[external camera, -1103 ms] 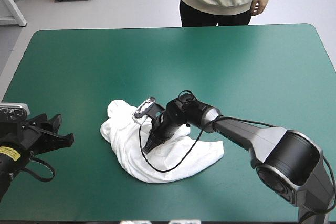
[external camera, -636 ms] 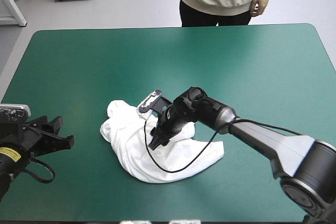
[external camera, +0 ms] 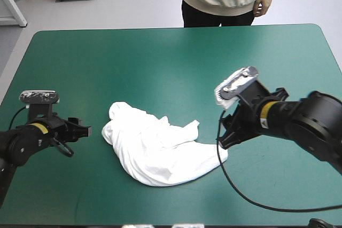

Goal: Fold the cloth

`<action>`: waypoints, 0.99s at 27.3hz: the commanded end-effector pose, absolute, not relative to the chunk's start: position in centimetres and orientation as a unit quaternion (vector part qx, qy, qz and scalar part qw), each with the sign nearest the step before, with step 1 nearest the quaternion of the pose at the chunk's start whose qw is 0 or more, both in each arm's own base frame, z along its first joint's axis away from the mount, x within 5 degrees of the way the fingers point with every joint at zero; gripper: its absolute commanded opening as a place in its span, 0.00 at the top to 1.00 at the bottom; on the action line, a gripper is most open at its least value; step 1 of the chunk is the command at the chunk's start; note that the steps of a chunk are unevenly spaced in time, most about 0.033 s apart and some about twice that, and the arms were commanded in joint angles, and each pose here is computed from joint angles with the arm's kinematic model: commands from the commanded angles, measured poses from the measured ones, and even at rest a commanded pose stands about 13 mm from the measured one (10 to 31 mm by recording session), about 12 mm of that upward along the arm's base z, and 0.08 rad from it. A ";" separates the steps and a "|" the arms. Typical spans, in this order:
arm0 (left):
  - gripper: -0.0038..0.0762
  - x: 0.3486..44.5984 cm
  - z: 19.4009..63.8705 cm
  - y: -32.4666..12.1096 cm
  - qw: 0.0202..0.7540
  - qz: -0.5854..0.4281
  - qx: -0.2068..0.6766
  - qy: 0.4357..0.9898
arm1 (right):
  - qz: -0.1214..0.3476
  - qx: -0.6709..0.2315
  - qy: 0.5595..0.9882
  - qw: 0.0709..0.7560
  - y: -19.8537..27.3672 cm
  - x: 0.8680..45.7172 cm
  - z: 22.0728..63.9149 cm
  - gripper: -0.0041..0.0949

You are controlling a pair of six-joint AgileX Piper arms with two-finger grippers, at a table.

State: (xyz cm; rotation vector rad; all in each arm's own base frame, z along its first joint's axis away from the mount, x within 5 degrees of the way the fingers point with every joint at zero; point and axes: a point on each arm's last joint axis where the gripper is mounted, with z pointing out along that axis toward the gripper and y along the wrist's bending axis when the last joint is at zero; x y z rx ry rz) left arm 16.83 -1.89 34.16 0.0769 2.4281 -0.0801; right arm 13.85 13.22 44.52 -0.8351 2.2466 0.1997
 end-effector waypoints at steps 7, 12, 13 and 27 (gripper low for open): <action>0.43 25.0 28.6 -4.1 0.278 -0.086 0.092 0.952 | 0.058 -0.254 0.882 0.392 9.9 12.4 43.4 0.37; 0.43 26.9 26.2 -4.4 0.254 -0.088 0.103 0.958 | 0.065 -0.242 0.886 0.389 10.4 12.7 42.3 0.37; 0.43 27.2 25.8 -4.4 0.250 -0.086 0.107 0.959 | 0.066 -0.242 0.886 0.390 10.5 12.8 42.1 0.37; 0.58 29.1 21.4 -4.7 0.186 -0.086 0.114 0.972 | 0.026 -0.183 0.908 0.377 10.3 13.7 38.7 0.38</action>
